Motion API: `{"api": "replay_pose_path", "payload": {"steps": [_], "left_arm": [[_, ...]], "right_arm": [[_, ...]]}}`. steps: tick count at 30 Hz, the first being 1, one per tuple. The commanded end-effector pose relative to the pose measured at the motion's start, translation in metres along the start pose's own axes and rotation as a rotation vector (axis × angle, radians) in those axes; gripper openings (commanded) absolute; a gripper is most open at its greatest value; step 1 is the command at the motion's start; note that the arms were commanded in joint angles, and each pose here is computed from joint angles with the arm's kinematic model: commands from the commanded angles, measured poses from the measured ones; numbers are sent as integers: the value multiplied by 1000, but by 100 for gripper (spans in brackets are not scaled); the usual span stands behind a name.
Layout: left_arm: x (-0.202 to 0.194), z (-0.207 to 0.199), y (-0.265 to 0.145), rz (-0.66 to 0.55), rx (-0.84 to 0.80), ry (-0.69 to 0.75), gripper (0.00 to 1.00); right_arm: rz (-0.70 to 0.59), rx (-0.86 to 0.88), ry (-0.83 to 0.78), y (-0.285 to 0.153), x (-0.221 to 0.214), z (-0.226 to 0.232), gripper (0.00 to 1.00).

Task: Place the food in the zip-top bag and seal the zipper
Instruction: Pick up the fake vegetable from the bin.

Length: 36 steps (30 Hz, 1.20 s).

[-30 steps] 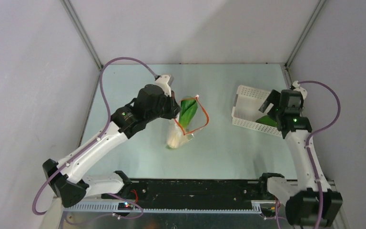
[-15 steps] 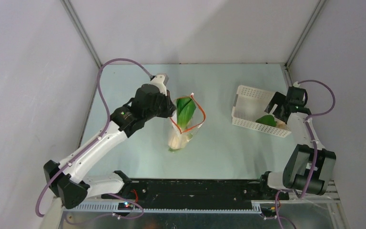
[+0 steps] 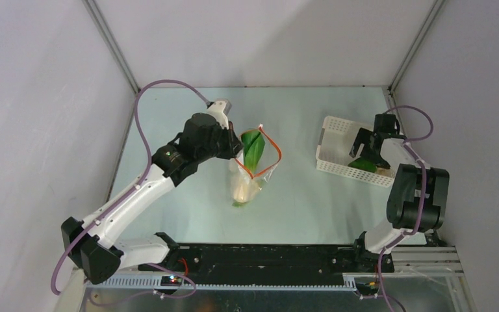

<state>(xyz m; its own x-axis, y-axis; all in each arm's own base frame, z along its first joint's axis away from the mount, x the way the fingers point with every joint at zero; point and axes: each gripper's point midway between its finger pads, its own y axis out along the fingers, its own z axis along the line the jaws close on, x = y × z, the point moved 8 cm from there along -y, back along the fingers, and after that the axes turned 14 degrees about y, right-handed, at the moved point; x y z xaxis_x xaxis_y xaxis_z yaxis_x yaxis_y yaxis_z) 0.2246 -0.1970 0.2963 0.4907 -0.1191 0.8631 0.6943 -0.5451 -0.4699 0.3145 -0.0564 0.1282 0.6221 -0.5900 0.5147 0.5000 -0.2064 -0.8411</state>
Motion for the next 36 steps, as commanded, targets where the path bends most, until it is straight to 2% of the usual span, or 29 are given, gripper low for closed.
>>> {"api": "replay_pose_path", "payload": {"steps": [1, 8, 15, 20, 22, 24, 25, 27, 36], "left_arm": [[13, -1, -1, -69, -28, 11, 0], [12, -2, 0, -65, -36, 10, 0], [13, -2, -1, -69, -39, 8, 0], [14, -2, -1, -72, -41, 5, 0], [15, -2, -1, -73, -42, 5, 0], [15, -2, -1, -73, -42, 4, 0], [16, -2, -1, -73, -43, 4, 0], [16, -3, -1, -73, -44, 3, 0], [17, -4, -1, -72, -54, -7, 0]], "right_arm": [[10, -36, -51, 0, 5, 8, 99], [95, -40, -79, 8, -10, 9, 100], [105, -31, -90, 18, -16, 17, 98], [92, 6, -63, 16, -12, 21, 81], [72, 13, -46, 14, -9, 21, 71], [46, 31, -27, 9, -3, 22, 53], [33, 47, -18, 4, 0, 23, 41], [11, 75, -4, -3, 6, 25, 36], [-139, 188, 79, -54, 32, 27, 35]]}}
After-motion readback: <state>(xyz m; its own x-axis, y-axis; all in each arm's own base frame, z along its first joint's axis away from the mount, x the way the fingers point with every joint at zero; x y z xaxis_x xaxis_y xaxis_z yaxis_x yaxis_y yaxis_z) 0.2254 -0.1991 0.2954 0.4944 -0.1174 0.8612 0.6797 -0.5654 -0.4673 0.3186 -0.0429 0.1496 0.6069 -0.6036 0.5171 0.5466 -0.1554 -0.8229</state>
